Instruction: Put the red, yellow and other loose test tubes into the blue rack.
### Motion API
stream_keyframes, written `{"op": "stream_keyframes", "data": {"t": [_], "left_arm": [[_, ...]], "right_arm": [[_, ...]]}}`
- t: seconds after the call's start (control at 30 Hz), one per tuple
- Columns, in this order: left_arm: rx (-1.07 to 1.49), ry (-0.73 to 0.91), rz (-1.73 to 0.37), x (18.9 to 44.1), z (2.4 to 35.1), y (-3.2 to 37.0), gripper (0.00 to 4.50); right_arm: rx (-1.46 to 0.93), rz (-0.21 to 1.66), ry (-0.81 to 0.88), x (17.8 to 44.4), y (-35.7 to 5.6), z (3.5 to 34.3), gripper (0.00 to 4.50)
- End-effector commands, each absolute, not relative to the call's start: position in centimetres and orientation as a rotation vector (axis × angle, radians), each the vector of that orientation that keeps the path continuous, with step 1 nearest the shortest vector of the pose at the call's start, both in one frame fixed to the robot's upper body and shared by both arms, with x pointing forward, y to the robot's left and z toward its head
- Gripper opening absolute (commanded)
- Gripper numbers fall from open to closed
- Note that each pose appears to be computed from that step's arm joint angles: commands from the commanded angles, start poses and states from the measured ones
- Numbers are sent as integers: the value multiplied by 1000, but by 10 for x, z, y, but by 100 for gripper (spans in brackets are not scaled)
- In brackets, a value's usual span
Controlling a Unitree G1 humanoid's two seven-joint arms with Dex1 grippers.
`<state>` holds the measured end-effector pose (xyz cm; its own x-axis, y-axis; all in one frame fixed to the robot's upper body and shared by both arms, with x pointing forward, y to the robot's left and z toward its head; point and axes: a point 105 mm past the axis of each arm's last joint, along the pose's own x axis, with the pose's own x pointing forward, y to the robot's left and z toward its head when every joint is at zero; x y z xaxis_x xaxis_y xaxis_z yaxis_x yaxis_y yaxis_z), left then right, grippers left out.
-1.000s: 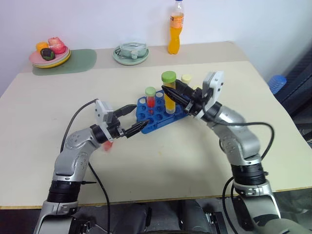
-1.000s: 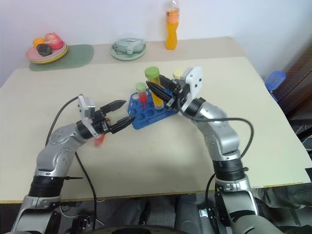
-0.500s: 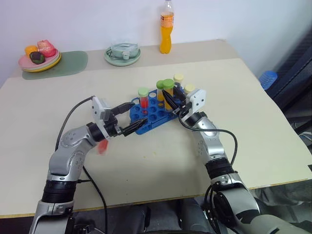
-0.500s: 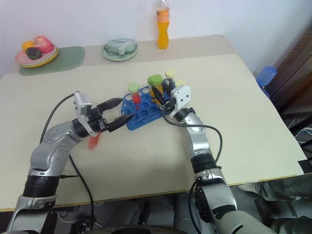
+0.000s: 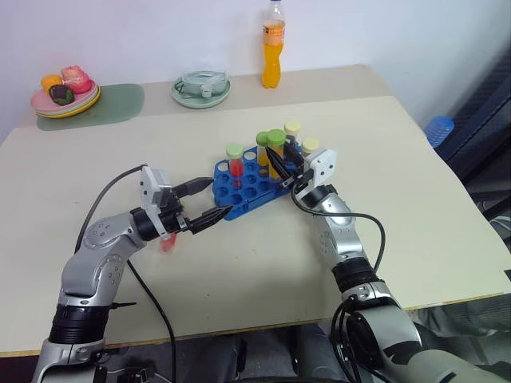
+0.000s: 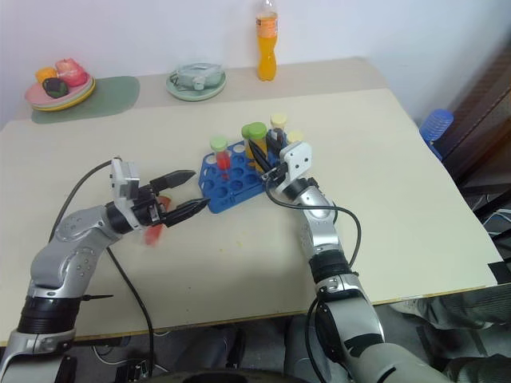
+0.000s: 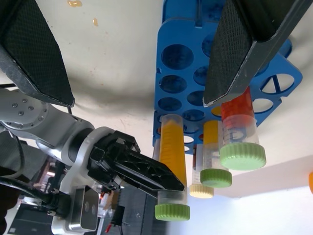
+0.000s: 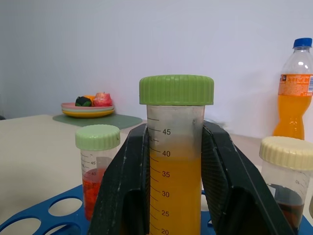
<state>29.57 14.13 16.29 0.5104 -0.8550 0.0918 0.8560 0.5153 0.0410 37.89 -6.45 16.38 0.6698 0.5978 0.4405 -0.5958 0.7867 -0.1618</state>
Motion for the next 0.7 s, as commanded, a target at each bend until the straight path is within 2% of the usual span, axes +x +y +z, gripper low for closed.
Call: {"op": "stream_keyframes", "data": {"t": [0.03,0.33,0.7], "left_arm": [[11,-151,-1035,293,175,142,432],[11,-150,-1039,296,174,144,432],[11,-157,-1035,296,177,142,432]], "right_arm": [[-12,662,-502,375,-70,161,82],[-27,644,-489,373,-78,156,82],[-40,607,-481,383,-79,156,82]]}}
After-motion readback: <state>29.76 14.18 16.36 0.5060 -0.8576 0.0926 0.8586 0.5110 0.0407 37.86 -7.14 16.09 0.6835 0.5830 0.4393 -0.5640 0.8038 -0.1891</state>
